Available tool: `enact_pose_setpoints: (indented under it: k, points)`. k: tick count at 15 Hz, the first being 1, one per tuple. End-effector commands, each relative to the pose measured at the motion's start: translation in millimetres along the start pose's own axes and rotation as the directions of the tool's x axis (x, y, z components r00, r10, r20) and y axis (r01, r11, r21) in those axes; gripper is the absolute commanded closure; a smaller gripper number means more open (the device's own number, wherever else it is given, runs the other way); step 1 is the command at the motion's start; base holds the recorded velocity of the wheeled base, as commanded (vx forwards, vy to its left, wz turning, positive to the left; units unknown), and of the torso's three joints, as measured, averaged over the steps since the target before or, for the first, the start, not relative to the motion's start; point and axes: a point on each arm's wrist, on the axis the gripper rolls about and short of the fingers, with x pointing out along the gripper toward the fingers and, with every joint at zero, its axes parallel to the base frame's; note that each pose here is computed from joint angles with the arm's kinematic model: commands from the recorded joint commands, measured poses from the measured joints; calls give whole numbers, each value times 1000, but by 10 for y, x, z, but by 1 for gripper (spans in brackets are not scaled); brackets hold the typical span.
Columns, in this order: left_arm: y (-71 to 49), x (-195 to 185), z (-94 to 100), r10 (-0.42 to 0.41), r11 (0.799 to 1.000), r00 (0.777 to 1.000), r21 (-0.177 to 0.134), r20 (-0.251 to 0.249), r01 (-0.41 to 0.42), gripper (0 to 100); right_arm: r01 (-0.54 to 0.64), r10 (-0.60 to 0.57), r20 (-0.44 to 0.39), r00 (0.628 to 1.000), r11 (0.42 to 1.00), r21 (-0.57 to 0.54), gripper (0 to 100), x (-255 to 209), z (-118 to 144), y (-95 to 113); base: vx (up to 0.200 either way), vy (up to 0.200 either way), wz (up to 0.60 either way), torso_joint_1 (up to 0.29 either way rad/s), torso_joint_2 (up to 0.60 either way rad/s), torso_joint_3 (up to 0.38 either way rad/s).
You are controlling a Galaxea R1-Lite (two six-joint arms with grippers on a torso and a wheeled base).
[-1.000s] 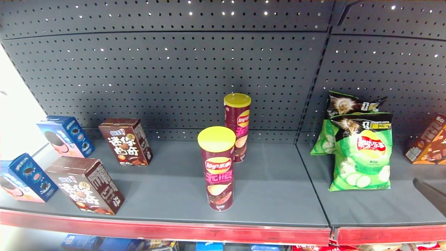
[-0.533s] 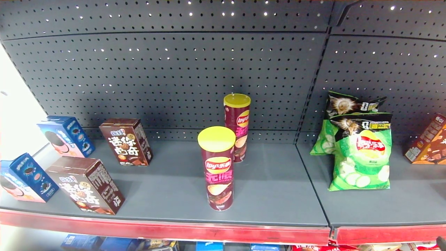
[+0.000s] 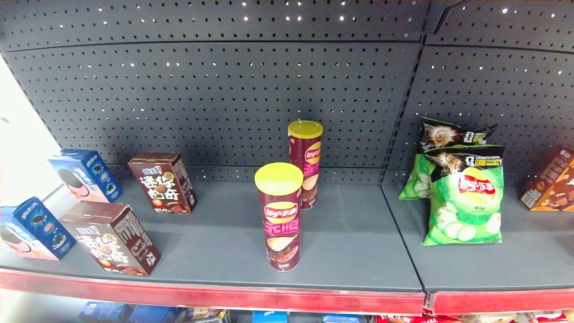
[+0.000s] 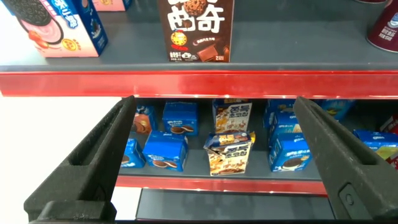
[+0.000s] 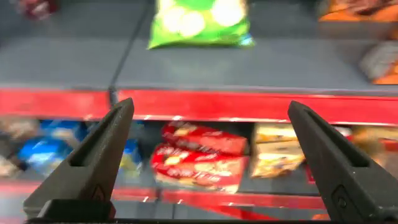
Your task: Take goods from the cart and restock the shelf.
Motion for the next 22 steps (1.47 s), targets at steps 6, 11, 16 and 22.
enact_pose_setpoints:
  k: [6, 11, 16, 22]
  points:
    - [0, 1, 0, 2, 1000, 1000, 0, -1, -2, 0, 39, -40, -26, 999, 999, -3, 0, -41, -90, -17, 0, 0, 0, 0, 0, 0]
    - [-1, 1, 0, -1, 1000, 1000, 4, -1, 1, 0, 35, -35, -25, 999, 999, -4, 0, -41, -89, -16, 0, 0, 0, 0, 0, 0]
    - [-4, -5, 902, -150, 986, 987, 87, 53, 145, 0, 35, -35, -25, 999, 999, -4, 0, -41, -89, -16, 0, 0, 0, 0, 0, 0]
    - [-87, 553, 979, -361, 926, 900, 16, -245, 376, 0, 35, -35, -25, 999, 999, -4, 0, -41, -89, -16, 0, 0, 0, 0, 0, 0]
